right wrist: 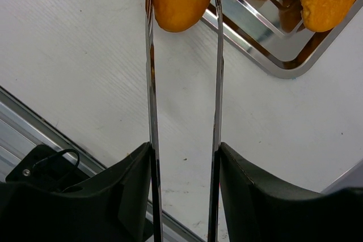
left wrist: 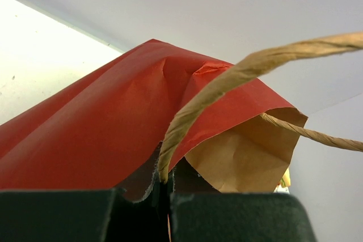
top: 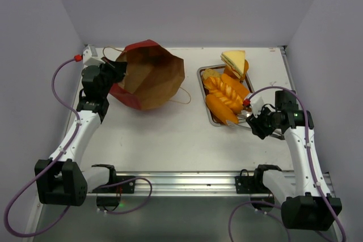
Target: Take the fake bread out of the paper bag
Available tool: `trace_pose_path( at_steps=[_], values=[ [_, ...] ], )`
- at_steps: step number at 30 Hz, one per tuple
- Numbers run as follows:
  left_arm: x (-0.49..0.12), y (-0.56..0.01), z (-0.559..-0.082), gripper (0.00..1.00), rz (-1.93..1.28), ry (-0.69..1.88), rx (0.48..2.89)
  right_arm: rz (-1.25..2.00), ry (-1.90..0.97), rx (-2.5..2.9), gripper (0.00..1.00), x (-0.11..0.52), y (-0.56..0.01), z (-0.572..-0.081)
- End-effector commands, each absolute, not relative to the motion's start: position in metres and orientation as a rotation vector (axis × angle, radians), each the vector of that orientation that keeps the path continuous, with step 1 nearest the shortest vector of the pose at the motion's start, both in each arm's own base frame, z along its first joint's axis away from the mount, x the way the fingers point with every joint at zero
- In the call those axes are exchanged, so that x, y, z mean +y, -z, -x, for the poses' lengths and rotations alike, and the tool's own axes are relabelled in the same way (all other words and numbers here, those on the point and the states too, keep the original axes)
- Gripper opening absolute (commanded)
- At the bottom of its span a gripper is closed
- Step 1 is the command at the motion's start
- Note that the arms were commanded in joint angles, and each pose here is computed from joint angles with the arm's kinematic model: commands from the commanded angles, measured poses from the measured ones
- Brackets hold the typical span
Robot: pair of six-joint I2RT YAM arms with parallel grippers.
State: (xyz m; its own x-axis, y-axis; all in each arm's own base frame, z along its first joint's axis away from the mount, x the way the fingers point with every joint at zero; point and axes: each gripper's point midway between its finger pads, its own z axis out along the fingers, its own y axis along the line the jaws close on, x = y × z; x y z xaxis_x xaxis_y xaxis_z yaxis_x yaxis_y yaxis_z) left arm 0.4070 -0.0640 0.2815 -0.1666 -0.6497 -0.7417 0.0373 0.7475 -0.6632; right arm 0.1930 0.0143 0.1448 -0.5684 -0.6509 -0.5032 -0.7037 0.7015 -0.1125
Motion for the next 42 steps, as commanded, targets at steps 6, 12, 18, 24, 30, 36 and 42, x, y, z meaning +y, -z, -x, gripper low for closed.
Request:
trace_pose_path(
  at_steps=[6, 12, 18, 24, 30, 36, 42],
  values=[
    [-0.061, -0.294, -0.402, 0.0, 0.47, 0.648, 1.604, 1.037, -0.136, 2.313, 0.52, 0.019, -0.164, -0.2],
    [-0.061, -0.294, -0.402, 0.0, 0.469, 0.652, 1.605, 1.039, -0.144, 2.329, 0.53, 0.019, -0.159, -0.196],
    [-0.06, -0.294, -0.401, 0.0, 0.472, 0.647, 1.605, 1.05, -0.153, 2.334, 0.54, 0.02, -0.157, -0.195],
    [-0.06, -0.294, -0.399, 0.0, 0.47, 0.643, 1.605, 1.056, -0.165, 2.322, 0.55, 0.022, -0.16, -0.195],
    [-0.06, -0.296, -0.398, 0.0, 0.474, 0.648, 1.6, 1.062, -0.18, 2.302, 0.55, 0.025, -0.164, -0.196],
    [-0.062, -0.302, -0.396, 0.0, 0.463, 0.661, 1.595, 1.077, -0.243, 2.252, 0.53, 0.035, -0.177, -0.201],
    [-0.066, -0.308, -0.394, 0.0, 0.445, 0.681, 1.598, 1.096, -0.315, 2.198, 0.5, 0.047, -0.191, -0.208]
  ],
)
